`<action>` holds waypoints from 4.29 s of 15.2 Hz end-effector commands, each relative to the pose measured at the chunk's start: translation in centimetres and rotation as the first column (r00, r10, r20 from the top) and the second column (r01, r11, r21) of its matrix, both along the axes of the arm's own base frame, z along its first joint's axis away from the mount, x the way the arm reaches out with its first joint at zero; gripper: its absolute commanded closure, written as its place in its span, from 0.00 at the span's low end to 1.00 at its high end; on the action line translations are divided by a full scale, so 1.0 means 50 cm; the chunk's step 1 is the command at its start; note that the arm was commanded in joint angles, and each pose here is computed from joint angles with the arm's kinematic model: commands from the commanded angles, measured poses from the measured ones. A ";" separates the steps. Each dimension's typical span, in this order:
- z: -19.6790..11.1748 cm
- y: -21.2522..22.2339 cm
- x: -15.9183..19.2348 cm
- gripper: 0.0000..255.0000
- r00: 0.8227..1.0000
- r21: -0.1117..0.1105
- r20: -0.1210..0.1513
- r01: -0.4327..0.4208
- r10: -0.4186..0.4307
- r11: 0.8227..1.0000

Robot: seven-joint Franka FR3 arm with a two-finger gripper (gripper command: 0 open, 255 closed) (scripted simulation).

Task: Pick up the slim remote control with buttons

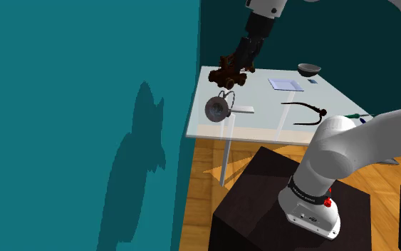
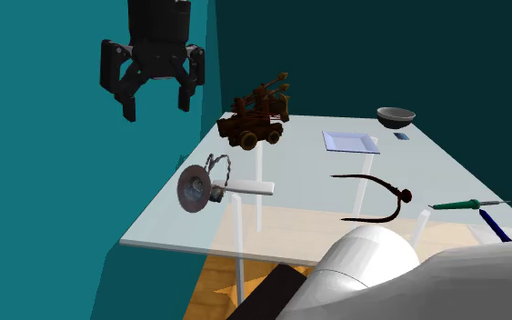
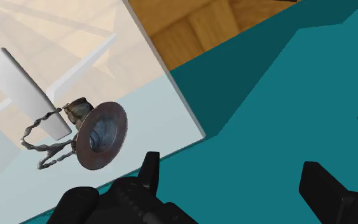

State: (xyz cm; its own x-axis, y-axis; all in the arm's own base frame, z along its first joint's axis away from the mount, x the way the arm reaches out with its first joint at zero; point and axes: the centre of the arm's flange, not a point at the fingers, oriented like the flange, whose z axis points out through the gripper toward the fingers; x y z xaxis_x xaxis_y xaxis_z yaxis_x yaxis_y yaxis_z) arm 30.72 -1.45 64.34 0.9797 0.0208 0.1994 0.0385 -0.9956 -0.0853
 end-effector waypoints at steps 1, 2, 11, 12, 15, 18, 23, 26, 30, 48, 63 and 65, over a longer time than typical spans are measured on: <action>0.000 0.000 0.000 0.00 1.000 0.000 0.000 0.000 0.000 1.000; -0.018 -0.018 0.006 0.00 1.000 -0.004 -0.005 -0.015 0.015 1.000; -0.180 -0.177 0.072 0.00 0.987 -0.039 -0.051 -0.152 0.150 0.988; -0.198 -0.194 0.080 0.00 0.985 -0.043 -0.057 -0.167 0.164 0.985; -0.251 -0.246 0.106 0.00 0.975 -0.052 -0.074 -0.212 0.208 0.976; -0.304 -0.298 0.133 0.00 0.964 -0.062 -0.091 -0.257 0.251 0.964; -0.392 -0.382 0.182 0.00 0.939 -0.075 -0.120 -0.331 0.321 0.941; -0.444 -0.432 0.213 0.00 0.922 -0.082 -0.138 -0.375 0.362 0.924; -0.513 -0.497 0.257 0.00 0.896 -0.090 -0.162 -0.431 0.414 0.898; -0.710 -0.603 0.337 1.00 0.843 -0.099 -0.204 -0.524 0.498 0.846; -0.637 -0.604 0.337 1.00 0.843 -0.099 -0.204 -0.524 0.498 0.846; -0.616 -0.604 0.337 1.00 0.843 -0.099 -0.204 -0.524 0.498 0.846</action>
State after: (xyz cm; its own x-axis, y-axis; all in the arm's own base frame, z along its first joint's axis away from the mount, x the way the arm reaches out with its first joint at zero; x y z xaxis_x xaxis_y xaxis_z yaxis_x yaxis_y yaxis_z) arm 47.65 -31.64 33.07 0.8391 0.5439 -0.0076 0.5440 -0.8391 0.0081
